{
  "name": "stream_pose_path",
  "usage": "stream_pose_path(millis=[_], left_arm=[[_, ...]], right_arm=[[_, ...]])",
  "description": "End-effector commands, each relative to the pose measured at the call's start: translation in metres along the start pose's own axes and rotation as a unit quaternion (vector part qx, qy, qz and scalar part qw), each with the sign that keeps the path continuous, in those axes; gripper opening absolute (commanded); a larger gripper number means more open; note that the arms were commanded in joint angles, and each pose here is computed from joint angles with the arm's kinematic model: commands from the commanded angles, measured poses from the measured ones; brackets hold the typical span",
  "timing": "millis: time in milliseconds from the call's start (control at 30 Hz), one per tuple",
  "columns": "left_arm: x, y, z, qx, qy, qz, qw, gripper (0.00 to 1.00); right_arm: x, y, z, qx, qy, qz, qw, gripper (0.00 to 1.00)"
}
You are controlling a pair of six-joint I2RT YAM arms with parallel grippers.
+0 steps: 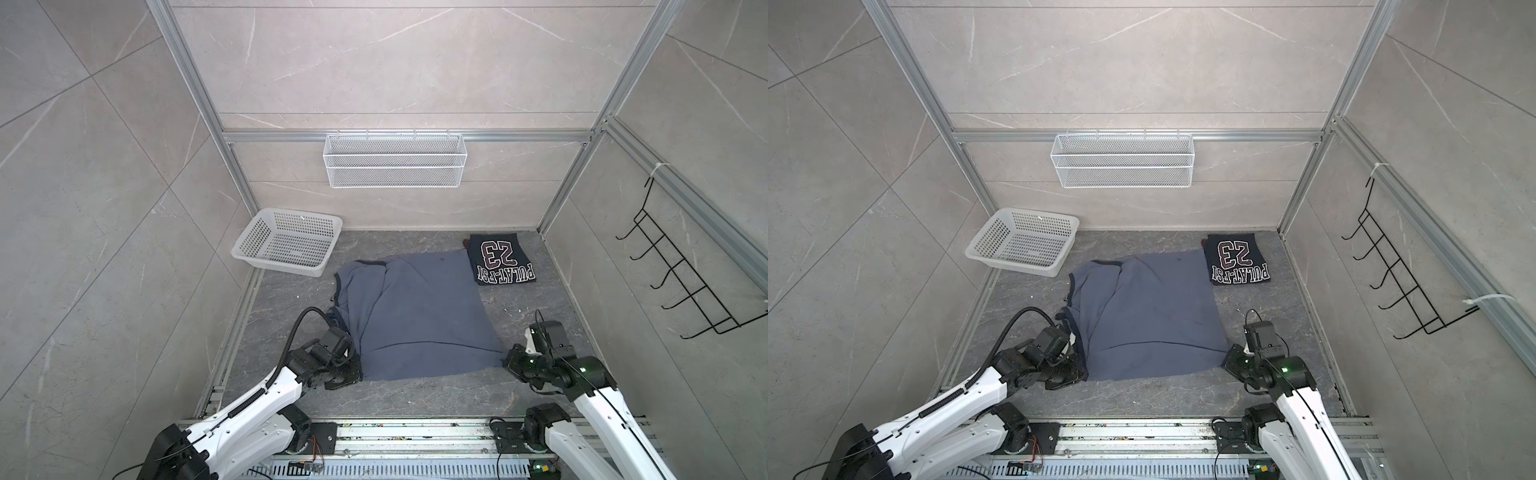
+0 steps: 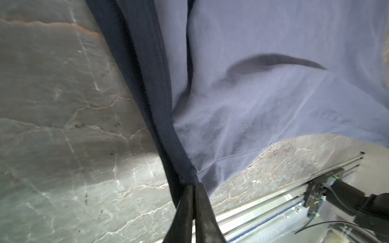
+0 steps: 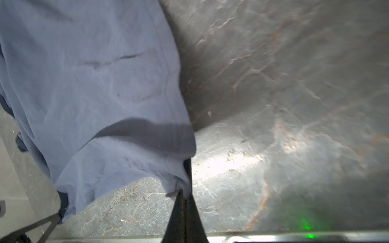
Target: Fold and stack the tank tops
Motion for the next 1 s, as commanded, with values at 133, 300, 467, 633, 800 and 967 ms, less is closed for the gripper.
stream_pose_path(millis=[133, 300, 467, 633, 800, 967], left_arm=[[0.028, -0.004, -0.002, 0.012, -0.068, -0.026, 0.997, 0.17], [0.05, 0.0, -0.002, 0.008, -0.141, -0.028, 0.99, 0.0], [0.06, -0.008, -0.007, -0.011, -0.142, -0.025, 0.989, 0.11], [0.028, -0.022, -0.012, -0.034, -0.027, -0.055, 0.998, 0.24], [0.007, -0.026, -0.014, -0.025, 0.021, -0.089, 0.995, 0.33], [-0.003, -0.024, -0.013, -0.013, 0.027, -0.096, 0.995, 0.38]], right_arm=[[0.007, -0.028, 0.008, -0.046, -0.025, 0.083, 0.995, 0.04], [0.018, -0.01, 0.0, -0.031, -0.04, 0.04, 0.998, 0.0], [0.031, 0.004, -0.008, -0.022, -0.056, 0.028, 0.998, 0.0], [0.02, 0.0, -0.006, -0.023, -0.041, 0.031, 0.998, 0.0], [0.016, -0.003, -0.003, -0.024, -0.036, 0.031, 0.999, 0.0], [0.017, -0.005, -0.003, -0.023, -0.043, 0.033, 0.998, 0.0]])
Point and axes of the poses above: each gripper's point midway between its finger pads, its own x axis back along the fingers, its own y axis along the line the jaws close on, z = x × y, the point moved 10 cm from there along x, back along the fingers, and after that the axes turned 13 degrees about -x, right-handed, at the moved point
